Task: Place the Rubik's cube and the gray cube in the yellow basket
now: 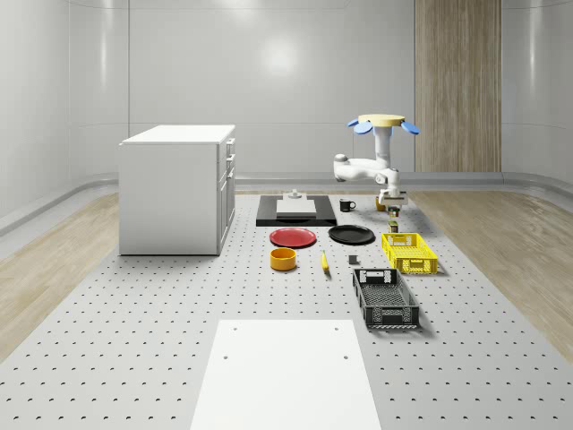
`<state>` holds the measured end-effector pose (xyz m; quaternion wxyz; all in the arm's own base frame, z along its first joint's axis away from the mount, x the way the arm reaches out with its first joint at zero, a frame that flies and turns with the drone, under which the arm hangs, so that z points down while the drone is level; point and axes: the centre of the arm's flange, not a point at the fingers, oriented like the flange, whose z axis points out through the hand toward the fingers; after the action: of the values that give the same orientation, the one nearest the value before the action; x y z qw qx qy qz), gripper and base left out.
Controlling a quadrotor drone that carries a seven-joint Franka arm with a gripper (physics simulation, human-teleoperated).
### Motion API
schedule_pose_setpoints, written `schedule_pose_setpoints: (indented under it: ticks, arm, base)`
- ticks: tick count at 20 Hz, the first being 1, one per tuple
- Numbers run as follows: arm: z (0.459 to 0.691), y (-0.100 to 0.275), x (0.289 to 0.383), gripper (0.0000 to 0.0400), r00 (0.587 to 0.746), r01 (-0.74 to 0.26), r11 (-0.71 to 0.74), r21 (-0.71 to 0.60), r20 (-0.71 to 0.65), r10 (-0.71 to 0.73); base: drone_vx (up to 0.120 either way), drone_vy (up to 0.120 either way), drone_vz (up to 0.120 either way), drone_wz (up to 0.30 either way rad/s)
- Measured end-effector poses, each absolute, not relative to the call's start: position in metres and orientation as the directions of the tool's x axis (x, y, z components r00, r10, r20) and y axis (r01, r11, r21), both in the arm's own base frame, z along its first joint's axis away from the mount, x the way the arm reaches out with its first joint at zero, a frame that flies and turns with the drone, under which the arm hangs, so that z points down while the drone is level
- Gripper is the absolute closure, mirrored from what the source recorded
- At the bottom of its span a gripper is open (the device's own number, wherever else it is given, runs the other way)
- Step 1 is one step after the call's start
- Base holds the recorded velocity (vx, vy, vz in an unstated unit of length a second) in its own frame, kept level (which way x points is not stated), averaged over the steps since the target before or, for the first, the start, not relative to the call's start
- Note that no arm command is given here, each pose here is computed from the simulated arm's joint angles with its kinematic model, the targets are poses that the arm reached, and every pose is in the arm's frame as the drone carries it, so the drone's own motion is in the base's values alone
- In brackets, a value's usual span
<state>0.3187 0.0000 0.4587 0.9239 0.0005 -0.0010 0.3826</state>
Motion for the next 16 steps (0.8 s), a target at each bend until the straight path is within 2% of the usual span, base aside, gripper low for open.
schedule_pose_setpoints:
  ticks: [16]
  arm:
    - [0.4587, 0.0000, 0.3187, 0.0075, 0.707, -0.707, 0.707, 0.000, 0.002, 0.707]
  base:
    - [0.120, 0.000, 0.000, 0.000]
